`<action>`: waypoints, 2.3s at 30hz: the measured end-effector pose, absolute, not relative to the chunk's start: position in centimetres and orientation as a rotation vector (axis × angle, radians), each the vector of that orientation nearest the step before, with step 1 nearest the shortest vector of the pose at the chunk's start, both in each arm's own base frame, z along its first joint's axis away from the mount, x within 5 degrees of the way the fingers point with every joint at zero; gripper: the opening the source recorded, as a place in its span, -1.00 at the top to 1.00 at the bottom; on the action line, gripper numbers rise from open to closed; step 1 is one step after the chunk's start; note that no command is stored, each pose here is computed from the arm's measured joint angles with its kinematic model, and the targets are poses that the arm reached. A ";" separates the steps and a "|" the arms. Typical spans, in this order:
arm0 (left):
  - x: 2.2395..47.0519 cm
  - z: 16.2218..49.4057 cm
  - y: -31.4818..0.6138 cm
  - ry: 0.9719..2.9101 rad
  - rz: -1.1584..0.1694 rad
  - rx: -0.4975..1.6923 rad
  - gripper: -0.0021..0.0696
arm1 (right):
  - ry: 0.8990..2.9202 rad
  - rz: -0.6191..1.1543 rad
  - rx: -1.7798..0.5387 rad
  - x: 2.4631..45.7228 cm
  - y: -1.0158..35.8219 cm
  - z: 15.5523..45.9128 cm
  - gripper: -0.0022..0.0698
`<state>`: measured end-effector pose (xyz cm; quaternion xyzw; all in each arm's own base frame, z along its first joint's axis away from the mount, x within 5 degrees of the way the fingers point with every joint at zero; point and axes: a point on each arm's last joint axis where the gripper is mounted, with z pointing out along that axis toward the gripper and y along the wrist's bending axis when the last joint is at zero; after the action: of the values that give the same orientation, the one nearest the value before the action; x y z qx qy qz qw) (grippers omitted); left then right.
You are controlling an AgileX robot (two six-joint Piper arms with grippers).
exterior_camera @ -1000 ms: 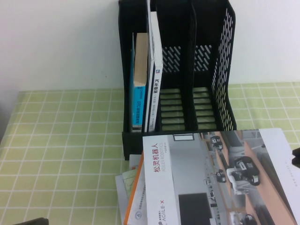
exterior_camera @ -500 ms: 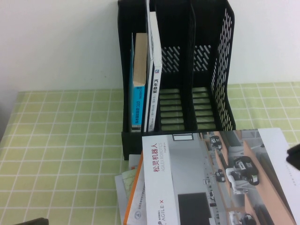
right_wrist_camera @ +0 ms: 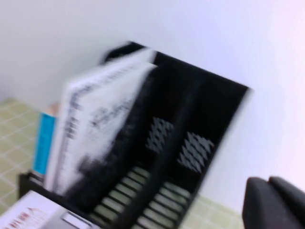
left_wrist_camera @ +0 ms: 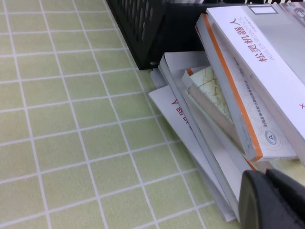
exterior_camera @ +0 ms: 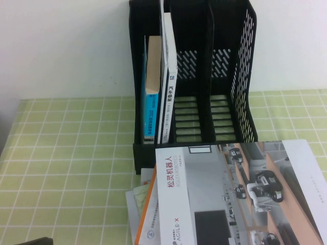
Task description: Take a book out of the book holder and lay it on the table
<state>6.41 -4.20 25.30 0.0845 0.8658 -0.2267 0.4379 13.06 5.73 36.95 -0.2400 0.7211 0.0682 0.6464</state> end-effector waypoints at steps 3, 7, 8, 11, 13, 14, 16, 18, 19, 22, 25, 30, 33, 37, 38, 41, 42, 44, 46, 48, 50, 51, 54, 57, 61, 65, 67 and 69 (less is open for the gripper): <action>6.4 25.3 -4.2 2.153 -0.564 0.210 0.95 | 1.685 0.119 -0.418 10.7 3.5 33.1 0.94; 6.4 25.3 -4.2 2.153 -0.564 0.210 0.95 | 1.698 0.031 -0.346 7.2 1.7 27.9 0.94; 6.4 25.3 -4.2 2.154 -0.564 0.211 0.95 | 1.695 0.022 -0.331 6.5 1.5 26.6 0.94; 6.4 25.3 -4.2 2.156 -0.564 0.211 0.95 | 1.667 0.026 -0.283 5.3 1.2 23.8 0.94; 6.4 25.3 -4.2 2.156 -0.564 0.211 0.95 | 1.661 0.025 -0.262 5.1 1.1 22.6 0.94; 6.4 25.3 -4.2 2.156 -0.564 0.211 0.95 | 1.666 0.023 -0.252 5.1 1.1 22.0 0.94; 6.4 25.3 -4.2 2.156 -0.564 0.211 0.95 | 1.690 0.010 -0.234 5.2 1.0 20.7 0.94; 6.4 25.3 -4.2 2.156 -0.564 0.211 0.95 | 1.726 -0.004 -0.219 5.3 0.9 19.4 0.94; 6.4 25.3 -4.2 2.156 -0.564 0.211 0.95 | 1.747 -0.008 -0.214 5.4 0.9 18.7 0.94; 6.4 25.2 -4.2 2.162 -0.564 0.214 0.95 | 1.812 0.003 -0.216 5.3 0.9 17.6 0.94; 6.3 25.2 -4.2 2.171 -0.566 0.214 0.95 | 1.896 0.011 -0.194 5.1 0.8 16.8 0.94; 6.3 25.2 -4.2 2.173 -0.566 0.215 0.95 | 1.927 -0.044 -0.055 5.1 -0.2 16.7 0.95; 6.3 25.2 -4.2 2.173 -0.566 0.215 0.95 | 1.925 -0.049 0.044 5.1 -0.7 16.7 0.94; 6.3 25.2 -4.2 2.173 -0.566 0.215 0.95 | 1.922 -0.023 0.102 5.1 -0.8 16.7 0.94; 6.3 25.2 -4.2 2.173 -0.566 0.215 0.95 | 1.922 -0.019 0.109 5.1 -0.8 16.7 0.94; 6.3 25.2 -4.2 2.173 -0.566 0.215 0.95 | 1.922 -0.016 0.112 5.1 -0.8 16.7 0.95; 6.3 25.2 -4.2 2.173 -0.566 0.215 0.95 | 1.922 -0.018 0.112 5.1 -0.8 16.7 0.94; 6.3 25.2 -4.2 2.173 -0.566 0.215 0.95 | 1.922 -0.016 0.114 5.1 -0.8 16.7 0.94; 6.3 25.2 -4.2 2.173 -0.566 0.215 0.95 | 1.921 -0.018 0.113 5.1 -0.8 16.7 0.94; 6.3 25.2 -4.2 2.173 -0.566 0.215 0.95 | 1.921 -0.019 0.112 5.1 -0.8 16.7 0.94; 6.3 25.2 -4.2 2.173 -0.565 0.218 0.95 | 1.921 -0.018 0.113 5.1 -0.8 16.7 0.95; 6.3 25.2 -4.2 2.173 -0.565 0.218 0.95 | 1.921 -0.017 0.115 5.1 -0.8 16.7 0.94; 6.3 25.2 -4.2 2.173 -0.565 0.218 0.95 | 1.921 -0.018 0.114 5.1 -0.8 16.7 0.94; 6.3 25.2 -4.2 2.173 -0.565 0.218 0.95 | 1.921 -0.018 0.114 5.1 -0.8 16.7 0.95; 6.3 25.1 -4.1 2.167 -0.521 0.258 0.95 | 1.921 -0.019 0.113 5.1 -0.8 16.7 0.95; 6.9 24.4 -3.5 2.134 -0.406 0.262 0.95 | 1.921 -0.019 0.113 5.1 -0.8 16.7 0.95; 7.2 23.5 -2.9 2.088 -0.346 0.195 0.95 | 1.921 -0.019 0.113 5.1 -0.8 16.7 0.95; 7.2 22.6 -2.2 2.017 -0.294 0.141 0.95 | 1.921 -0.019 0.113 5.1 -0.8 16.7 0.95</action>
<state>7.21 -2.23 22.60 0.0589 0.8420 -0.1229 0.5221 5.10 -0.77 16.70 0.0483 0.8190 -0.0082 0.5717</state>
